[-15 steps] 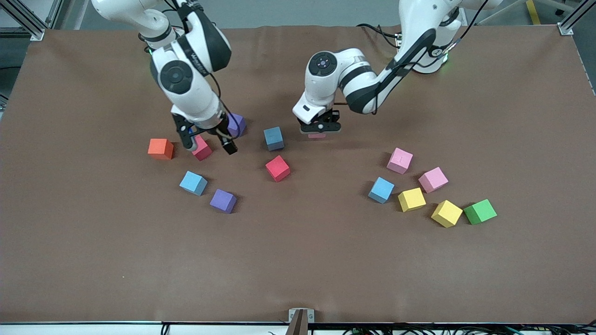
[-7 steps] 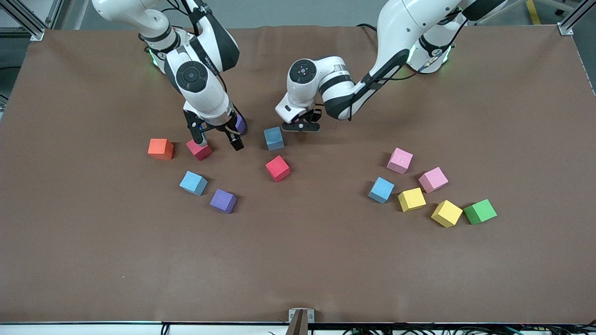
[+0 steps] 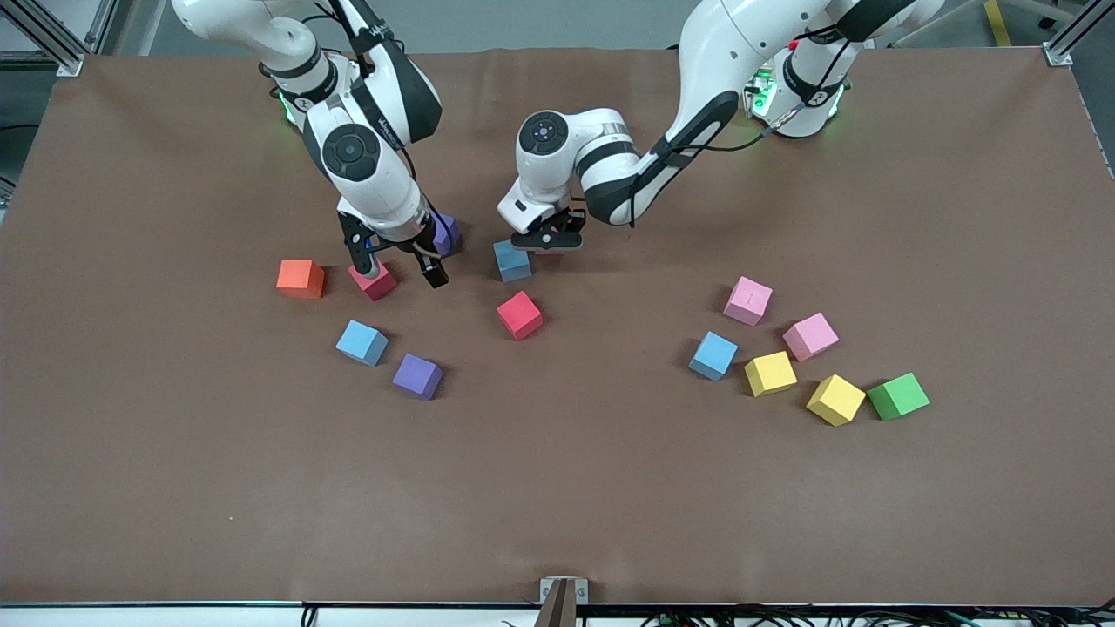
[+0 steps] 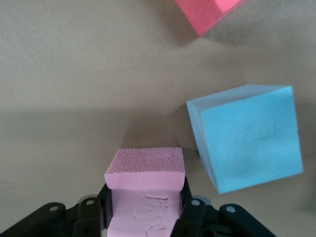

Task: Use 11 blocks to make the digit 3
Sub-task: 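Lower the pink cube beside the cyan cube and open the left gripper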

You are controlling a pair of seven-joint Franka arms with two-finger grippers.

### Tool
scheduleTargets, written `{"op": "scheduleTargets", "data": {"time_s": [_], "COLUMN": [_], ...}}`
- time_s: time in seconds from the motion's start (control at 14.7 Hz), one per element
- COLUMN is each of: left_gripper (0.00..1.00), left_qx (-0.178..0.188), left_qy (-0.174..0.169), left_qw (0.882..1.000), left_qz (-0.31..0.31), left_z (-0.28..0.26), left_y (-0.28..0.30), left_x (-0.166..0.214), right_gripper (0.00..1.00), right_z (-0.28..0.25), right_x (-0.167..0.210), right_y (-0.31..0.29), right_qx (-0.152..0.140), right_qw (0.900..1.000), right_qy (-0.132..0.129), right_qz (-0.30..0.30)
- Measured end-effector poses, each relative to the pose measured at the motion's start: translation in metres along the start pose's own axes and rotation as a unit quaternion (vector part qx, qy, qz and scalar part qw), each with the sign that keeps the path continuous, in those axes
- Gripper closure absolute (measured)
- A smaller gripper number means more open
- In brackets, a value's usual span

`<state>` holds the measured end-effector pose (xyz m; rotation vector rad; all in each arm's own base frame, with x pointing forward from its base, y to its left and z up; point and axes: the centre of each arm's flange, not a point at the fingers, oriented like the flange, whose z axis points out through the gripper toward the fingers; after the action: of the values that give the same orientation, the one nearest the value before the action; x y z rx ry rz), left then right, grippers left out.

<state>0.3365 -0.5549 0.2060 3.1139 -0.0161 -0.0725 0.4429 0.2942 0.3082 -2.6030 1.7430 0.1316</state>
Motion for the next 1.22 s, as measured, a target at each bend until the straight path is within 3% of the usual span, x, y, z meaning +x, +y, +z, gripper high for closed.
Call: {"op": "scheduleTargets", "data": {"time_s": [0.75,0.82,1.09,1.22], "left_gripper": [0.48,0.43,0.05,0.0], "left_qx": [0.0,0.0,-0.001,-0.004], "left_qy": [0.017,0.017,0.021,0.023], "left_qw": [1.0,1.0,1.0,1.0], "left_qz": [-0.006,-0.007,-0.015,-0.018], "left_z": [0.0,0.0,-0.001,-0.004], "left_y": [0.007,0.007,0.004,0.004], "left_x": [0.013,0.013,0.025,0.029], "right_gripper": [0.0,0.0,0.0,0.0], "right_z": [0.011,0.012,0.016,0.024], "right_x": [-0.001,-0.002,-0.004,-0.011], "right_y": [-0.002,-0.001,-0.002,-0.002], "right_qx": [-0.002,-0.002,-0.004,-0.002], "right_qw": [1.0,1.0,1.0,1.0], "right_qy": [0.002,0.002,0.003,0.004], "right_qz": [-0.001,-0.002,0.013,0.024]}}
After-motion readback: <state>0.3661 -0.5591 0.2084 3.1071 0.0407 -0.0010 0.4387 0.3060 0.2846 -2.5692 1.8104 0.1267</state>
